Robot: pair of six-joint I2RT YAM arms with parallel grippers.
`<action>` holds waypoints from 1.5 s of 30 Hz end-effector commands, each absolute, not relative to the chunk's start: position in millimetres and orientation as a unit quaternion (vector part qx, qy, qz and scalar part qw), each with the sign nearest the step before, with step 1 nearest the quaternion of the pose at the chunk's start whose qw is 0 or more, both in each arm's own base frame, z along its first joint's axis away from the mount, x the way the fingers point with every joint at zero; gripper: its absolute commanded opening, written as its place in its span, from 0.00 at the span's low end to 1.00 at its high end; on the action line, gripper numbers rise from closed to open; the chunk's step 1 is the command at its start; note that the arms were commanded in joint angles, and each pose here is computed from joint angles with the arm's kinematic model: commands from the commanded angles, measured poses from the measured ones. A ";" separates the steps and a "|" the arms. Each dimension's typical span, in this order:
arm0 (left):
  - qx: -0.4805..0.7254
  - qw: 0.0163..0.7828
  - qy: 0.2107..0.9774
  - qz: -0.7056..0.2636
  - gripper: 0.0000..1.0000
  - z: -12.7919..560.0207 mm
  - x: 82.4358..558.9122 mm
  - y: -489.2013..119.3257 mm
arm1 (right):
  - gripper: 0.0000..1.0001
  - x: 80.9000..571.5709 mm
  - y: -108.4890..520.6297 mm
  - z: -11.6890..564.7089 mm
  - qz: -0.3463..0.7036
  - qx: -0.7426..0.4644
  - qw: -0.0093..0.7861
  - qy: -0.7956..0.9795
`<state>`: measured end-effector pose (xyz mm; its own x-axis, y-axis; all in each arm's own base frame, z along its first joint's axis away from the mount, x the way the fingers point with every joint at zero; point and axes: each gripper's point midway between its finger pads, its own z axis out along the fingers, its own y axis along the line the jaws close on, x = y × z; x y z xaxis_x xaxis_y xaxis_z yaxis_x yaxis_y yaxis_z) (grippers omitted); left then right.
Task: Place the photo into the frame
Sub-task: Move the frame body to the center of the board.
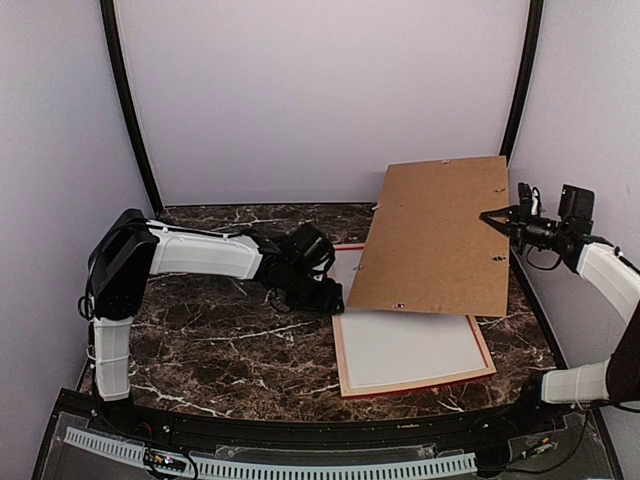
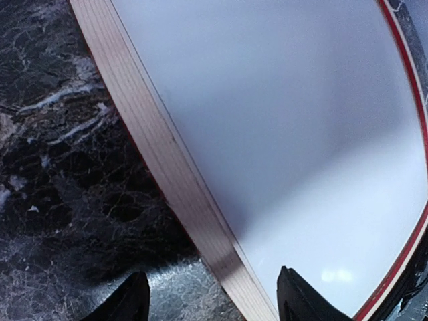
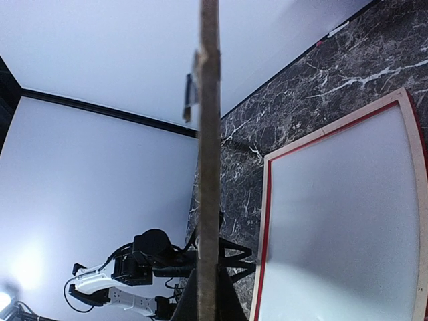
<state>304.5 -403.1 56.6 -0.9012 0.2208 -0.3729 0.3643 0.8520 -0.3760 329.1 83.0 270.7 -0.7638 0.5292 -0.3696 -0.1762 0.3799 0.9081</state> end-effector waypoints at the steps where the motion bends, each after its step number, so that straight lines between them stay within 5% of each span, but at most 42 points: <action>1: 0.166 0.164 0.952 -0.199 0.65 54.3 308.0 -404.3 | 0.00 321.2 87.6 293.4 0.562 0.068 0.351 0.746; 28: 0.125 0.142 0.972 -0.140 0.27 9.4 305.4 -357.9 | 0.00 315.0 85.0 264.1 0.544 0.081 0.330 0.767; 45: 0.045 0.149 0.981 -0.118 0.21 11.9 275.8 -259.6 | 0.00 291.4 115.0 232.6 0.544 0.075 0.286 0.785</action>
<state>304.2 -300.2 31.8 -0.9225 0.0544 -0.3821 0.1842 0.9321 -0.3119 296.6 101.7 220.9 -0.8276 0.4657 -0.3133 -0.1128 0.4089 0.9056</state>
